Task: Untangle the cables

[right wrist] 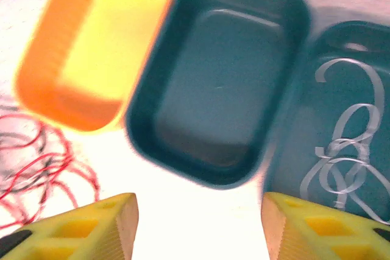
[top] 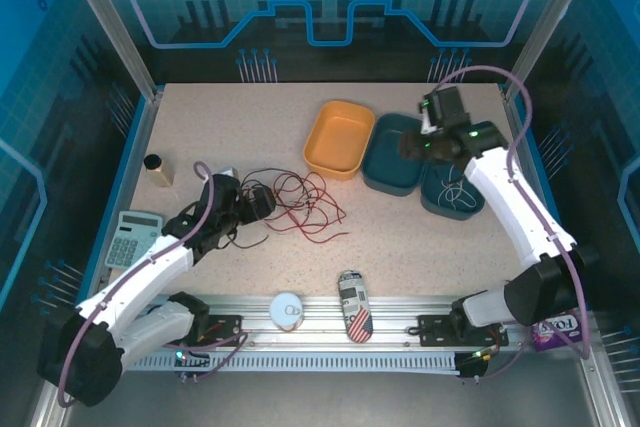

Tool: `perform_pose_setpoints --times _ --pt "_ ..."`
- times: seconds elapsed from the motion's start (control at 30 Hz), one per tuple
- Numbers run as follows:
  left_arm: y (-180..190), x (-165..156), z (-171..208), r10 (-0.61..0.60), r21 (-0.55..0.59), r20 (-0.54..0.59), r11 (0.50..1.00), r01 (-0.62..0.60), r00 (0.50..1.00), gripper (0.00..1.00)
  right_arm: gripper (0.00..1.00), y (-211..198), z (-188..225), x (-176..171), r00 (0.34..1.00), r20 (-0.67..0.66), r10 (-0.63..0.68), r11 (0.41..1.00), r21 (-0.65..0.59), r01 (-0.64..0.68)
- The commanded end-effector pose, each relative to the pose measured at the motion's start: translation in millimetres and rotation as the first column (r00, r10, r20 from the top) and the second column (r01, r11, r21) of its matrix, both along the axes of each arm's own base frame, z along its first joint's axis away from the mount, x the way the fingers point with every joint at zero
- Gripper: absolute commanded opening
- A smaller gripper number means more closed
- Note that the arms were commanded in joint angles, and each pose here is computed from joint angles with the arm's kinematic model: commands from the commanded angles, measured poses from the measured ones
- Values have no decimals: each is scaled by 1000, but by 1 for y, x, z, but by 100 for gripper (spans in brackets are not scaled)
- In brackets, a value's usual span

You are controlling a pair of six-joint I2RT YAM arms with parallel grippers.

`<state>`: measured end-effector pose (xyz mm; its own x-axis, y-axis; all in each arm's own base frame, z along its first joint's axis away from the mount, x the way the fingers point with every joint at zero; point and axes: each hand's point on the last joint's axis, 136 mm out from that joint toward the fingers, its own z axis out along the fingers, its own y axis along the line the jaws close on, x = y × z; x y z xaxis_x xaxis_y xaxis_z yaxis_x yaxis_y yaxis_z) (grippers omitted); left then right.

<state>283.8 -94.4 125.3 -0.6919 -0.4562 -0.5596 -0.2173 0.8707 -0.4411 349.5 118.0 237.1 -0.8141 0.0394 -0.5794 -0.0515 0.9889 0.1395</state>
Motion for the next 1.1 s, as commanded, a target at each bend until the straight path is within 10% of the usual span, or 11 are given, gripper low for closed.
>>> perform_pose_setpoints --times 0.0,0.53,1.07 --pt "4 4 8 43 -56 -34 997 -44 999 99 55 55 -17 -12 996 -28 84 995 61 -82" --pt "58 23 -14 279 -311 -189 893 -327 942 99 46 286 -93 -60 797 -131 589 796 -74 -601" --pt "85 8 -36 377 -332 -243 833 -442 894 99 46 337 -167 -70 731 -260 630 723 -148 -675"
